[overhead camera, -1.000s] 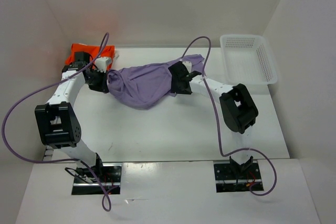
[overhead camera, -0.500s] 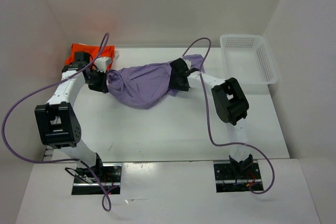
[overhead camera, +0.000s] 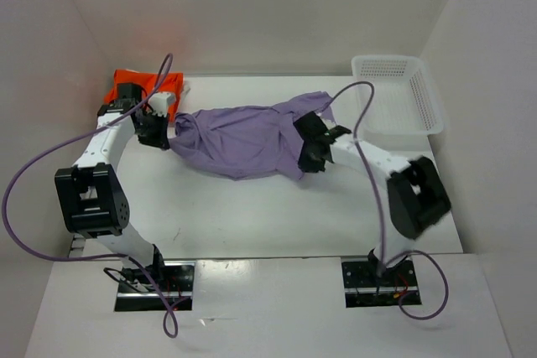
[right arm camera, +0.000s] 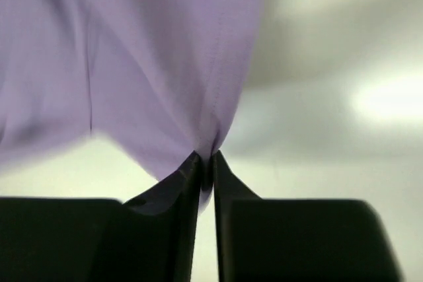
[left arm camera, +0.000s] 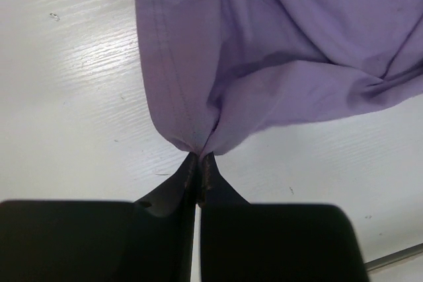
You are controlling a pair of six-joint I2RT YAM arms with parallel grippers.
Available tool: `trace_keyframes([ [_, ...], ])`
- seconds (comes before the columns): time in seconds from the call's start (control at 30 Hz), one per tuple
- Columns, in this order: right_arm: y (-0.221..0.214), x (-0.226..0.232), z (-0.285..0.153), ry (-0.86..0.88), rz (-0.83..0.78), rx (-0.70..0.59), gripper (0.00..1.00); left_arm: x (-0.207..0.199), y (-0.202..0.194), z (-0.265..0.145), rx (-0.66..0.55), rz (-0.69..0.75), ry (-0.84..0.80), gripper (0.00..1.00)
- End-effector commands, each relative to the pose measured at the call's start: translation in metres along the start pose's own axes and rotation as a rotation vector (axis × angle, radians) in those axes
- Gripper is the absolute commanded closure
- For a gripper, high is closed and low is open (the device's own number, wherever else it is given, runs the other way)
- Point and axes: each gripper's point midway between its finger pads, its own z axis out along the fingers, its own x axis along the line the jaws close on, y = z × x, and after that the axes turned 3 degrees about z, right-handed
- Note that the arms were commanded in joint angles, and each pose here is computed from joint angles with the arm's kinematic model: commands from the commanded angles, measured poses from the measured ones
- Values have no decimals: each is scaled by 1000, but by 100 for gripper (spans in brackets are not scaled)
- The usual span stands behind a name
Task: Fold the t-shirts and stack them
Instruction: Flatten out the tshirt
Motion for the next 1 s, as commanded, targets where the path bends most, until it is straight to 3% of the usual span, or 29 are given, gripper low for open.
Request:
trace_keyframes([
  [0.0,-68,-30,-74,2,59,134,81,1,6,-12,-35,-4,16,99],
  [0.03,-89,-34,-81,-3,59,185,65,-2,4,-13,-28,-8,2,99],
  [0.07,-118,-26,-93,29,75,258,24,-1,7,-14,-36,5,6,99],
  [0.13,-137,-26,-108,50,88,282,6,-6,1,-15,-13,5,-19,99],
  [0.23,-127,-46,-124,-11,165,188,3,-13,-3,-17,-11,20,-48,99],
  [0.37,-75,-73,-142,-77,339,-8,1,-15,-14,-13,12,29,-58,99],
  [0.47,-20,-88,-108,-87,412,-140,1,-18,-24,-13,28,25,-54,99],
  [0.6,38,-84,-64,-96,277,-193,2,-17,-21,-15,12,31,-48,99],
  [0.73,66,-64,-18,-154,100,-182,6,-14,-21,-18,13,34,-24,99],
  [0.97,71,-49,30,-128,-29,-128,6,-14,-28,-20,24,24,-9,99],
])
